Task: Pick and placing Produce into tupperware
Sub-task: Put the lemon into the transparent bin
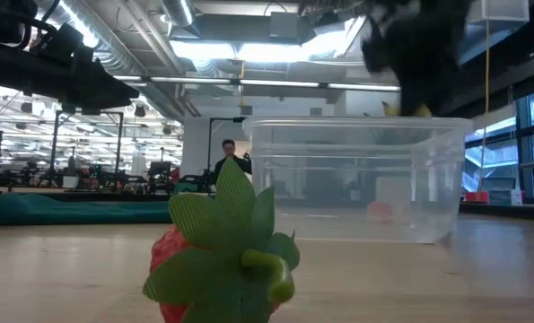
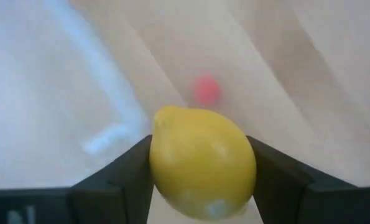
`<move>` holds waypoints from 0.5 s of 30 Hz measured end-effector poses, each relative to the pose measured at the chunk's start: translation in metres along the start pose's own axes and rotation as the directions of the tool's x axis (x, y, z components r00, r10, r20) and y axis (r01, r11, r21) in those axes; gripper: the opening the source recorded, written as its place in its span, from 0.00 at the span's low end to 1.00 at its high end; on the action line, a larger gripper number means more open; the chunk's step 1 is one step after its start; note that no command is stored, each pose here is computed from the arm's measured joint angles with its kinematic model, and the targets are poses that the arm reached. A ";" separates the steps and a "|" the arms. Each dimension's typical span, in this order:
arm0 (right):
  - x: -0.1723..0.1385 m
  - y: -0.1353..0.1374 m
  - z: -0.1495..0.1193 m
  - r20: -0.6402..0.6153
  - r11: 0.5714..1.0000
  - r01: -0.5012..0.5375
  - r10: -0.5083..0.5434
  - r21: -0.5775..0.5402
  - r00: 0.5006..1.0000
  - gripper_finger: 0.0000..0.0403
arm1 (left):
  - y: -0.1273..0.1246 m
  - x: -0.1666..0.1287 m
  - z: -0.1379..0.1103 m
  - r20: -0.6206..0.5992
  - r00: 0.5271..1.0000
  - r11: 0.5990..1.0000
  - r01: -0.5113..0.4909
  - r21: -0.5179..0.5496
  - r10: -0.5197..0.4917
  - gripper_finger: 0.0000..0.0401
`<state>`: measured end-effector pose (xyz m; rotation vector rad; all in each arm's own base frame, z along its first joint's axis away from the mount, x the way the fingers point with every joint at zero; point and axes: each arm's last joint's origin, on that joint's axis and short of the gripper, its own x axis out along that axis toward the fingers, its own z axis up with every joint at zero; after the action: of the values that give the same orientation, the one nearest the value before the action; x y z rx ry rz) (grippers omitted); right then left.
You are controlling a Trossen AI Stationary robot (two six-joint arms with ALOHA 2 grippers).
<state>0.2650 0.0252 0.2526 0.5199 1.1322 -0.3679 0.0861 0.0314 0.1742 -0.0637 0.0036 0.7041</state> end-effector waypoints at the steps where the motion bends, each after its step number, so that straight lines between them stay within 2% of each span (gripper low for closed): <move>1: -0.008 0.005 0.006 0.032 0.999 -0.030 0.031 -0.022 0.999 0.54 | 0.000 0.000 0.000 0.000 1.000 1.000 0.000 0.000 0.000 0.62; 5: -0.030 0.025 0.023 0.122 0.977 -0.158 0.175 -0.141 0.977 0.54 | 0.000 0.000 0.000 0.000 1.000 1.000 0.000 0.000 0.000 0.62; 8: -0.032 0.034 0.029 0.144 0.958 -0.222 0.250 -0.184 0.958 0.55 | 0.000 0.000 0.000 0.000 1.000 1.000 0.000 0.000 0.000 0.62; 15: 0.006 0.045 0.025 0.036 0.955 -0.185 0.199 -0.231 0.979 0.54 | 0.000 0.000 0.000 0.000 1.000 1.000 0.000 0.000 0.000 0.62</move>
<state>0.3101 0.0482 0.2648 0.4101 1.0413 -0.0818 0.0861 0.0314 0.1742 -0.0637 0.0036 0.7041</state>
